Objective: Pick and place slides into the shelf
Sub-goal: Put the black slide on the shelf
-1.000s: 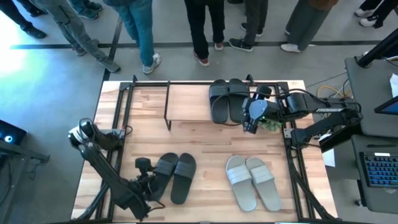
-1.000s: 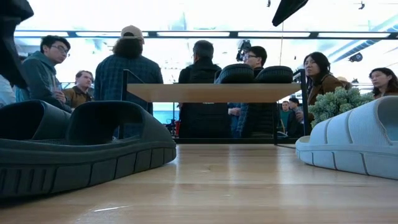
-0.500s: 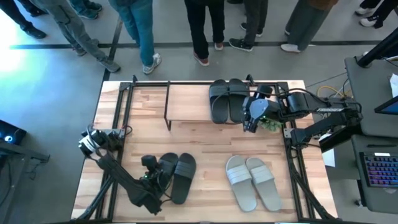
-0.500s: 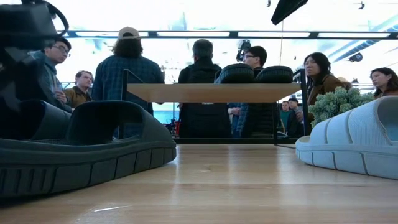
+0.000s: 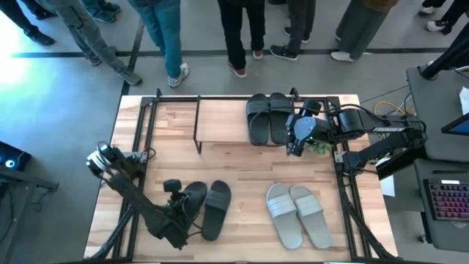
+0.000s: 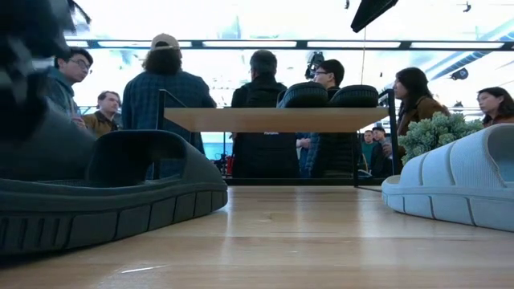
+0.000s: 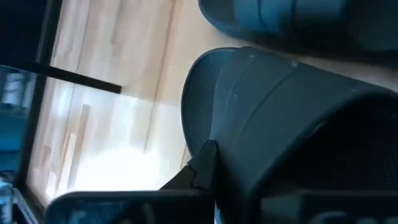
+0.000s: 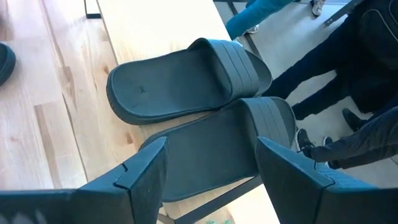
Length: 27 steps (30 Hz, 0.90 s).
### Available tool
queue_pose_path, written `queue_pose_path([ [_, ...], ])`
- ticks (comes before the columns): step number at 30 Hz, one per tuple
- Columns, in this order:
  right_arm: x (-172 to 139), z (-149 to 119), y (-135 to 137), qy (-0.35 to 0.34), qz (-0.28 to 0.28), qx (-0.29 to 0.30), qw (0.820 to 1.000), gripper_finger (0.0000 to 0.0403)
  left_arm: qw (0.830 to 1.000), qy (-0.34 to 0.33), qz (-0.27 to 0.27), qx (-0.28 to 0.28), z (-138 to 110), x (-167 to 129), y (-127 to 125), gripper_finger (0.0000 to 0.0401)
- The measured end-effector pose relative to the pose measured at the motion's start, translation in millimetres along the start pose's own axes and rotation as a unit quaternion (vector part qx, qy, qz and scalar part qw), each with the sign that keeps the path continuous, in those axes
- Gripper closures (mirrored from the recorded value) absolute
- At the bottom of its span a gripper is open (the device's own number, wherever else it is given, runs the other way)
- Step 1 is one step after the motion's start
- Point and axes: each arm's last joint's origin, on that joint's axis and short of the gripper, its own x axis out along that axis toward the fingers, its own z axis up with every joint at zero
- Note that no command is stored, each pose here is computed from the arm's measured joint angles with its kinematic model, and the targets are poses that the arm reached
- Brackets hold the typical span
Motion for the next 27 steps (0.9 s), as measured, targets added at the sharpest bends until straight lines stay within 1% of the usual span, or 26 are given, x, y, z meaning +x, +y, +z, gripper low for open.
queue_pose_path([
  [3,0,0,0,0.000,0.000,0.000,1.000,0.0170,1.000,0.000,-0.008,-0.011,2,-21,24,0.0399],
  [5,0,0,0,0.000,0.000,0.000,1.000,0.0170,0.999,-0.014,-0.015,-0.031,8,-41,46,0.0399],
  [6,0,0,0,0.000,0.000,0.000,1.000,0.0170,0.997,-0.041,-0.023,-0.053,13,-52,58,0.0400],
  [8,0,0,0,0.000,0.000,0.001,1.000,0.0170,0.987,-0.114,-0.031,-0.107,23,-71,87,0.0400],
  [10,0,0,0,0.000,-0.002,0.001,1.000,0.0170,0.974,-0.161,-0.018,-0.158,31,-77,116,0.0400],
  [11,0,0,0,-0.001,-0.004,0.001,1.000,0.0170,0.969,-0.178,-0.002,-0.172,36,-76,131,0.0400],
  [13,0,0,-1,-0.003,-0.015,0.004,1.000,0.0170,0.961,-0.200,0.040,-0.189,48,-70,159,0.0400],
  [15,0,0,-2,-0.005,-0.026,0.012,1.000,0.0170,0.955,-0.209,0.084,-0.193,64,-61,184,0.0400],
  [18,0,0,-2,-0.008,-0.039,0.029,0.999,0.0170,0.951,-0.201,0.146,-0.184,95,-39,221,0.0401],
  [20,0,0,-2,-0.008,-0.041,0.039,0.998,0.0170,0.948,-0.188,0.181,-0.182,110,-21,245,0.0401],
  [23,0,0,-3,-0.009,-0.052,0.059,0.997,0.0170,0.946,-0.164,0.209,-0.186,127,0,276,0.0401],
  [25,0,-1,-4,-0.004,-0.055,0.068,0.996,0.0170,0.951,-0.127,0.223,-0.173,132,18,286,0.0401],
  [27,0,-2,-4,0.000,-0.056,0.079,0.995,0.0170,0.962,-0.097,0.212,-0.141,136,37,287,0.0401],
])
